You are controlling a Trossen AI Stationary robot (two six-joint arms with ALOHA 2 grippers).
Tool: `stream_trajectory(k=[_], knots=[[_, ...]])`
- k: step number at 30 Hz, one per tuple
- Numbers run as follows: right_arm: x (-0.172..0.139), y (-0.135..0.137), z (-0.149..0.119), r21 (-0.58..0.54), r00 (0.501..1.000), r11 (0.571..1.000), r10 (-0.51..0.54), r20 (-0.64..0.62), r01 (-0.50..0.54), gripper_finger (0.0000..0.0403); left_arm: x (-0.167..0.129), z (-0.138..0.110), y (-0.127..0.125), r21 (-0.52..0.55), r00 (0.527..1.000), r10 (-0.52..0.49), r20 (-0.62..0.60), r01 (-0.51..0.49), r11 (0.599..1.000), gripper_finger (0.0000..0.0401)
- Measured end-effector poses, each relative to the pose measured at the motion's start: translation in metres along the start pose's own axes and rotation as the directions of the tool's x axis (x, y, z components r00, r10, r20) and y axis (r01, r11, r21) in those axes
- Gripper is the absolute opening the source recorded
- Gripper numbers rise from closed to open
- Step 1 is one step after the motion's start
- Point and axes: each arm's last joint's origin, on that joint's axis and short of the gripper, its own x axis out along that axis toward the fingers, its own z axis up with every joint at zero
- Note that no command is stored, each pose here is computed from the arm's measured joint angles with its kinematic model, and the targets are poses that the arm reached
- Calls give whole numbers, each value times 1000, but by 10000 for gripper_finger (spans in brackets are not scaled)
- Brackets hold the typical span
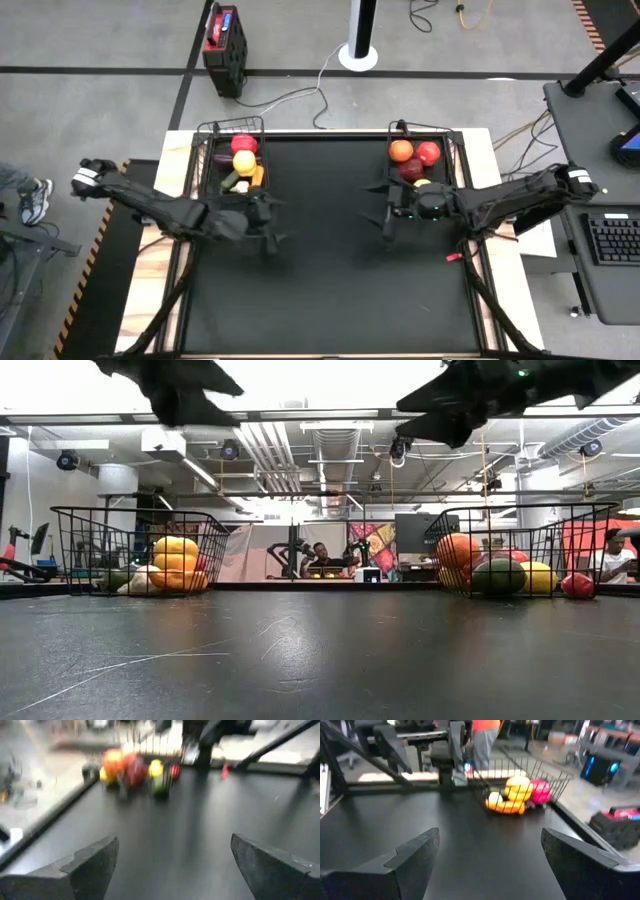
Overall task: Sort produce into baskets
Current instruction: Return to Home Position
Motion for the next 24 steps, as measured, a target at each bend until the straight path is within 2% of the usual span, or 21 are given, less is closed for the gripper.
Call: stream_trajectory(k=[4,7,11,17,24], knots=[[-16,-4,-6,-10,998,1000,-2,62,3,341,-30,12,14,44,991,-35,127,29,999,364],[-28,-7,-9,-13,996,1000,-3,87,4,341,-50,9,30,48,979,-43,199,34,998,364],[-41,-10,-14,-10,993,1000,4,119,-2,341,-68,-7,46,19,950,-57,307,54,998,364],[-57,-13,-29,-18,987,1000,4,160,-1,341,-80,-39,61,-8,884,-127,450,146,989,364],[-74,-16,-52,-5,968,1000,25,249,-25,341,-88,-68,73,-23,837,-131,531,169,985,364]])
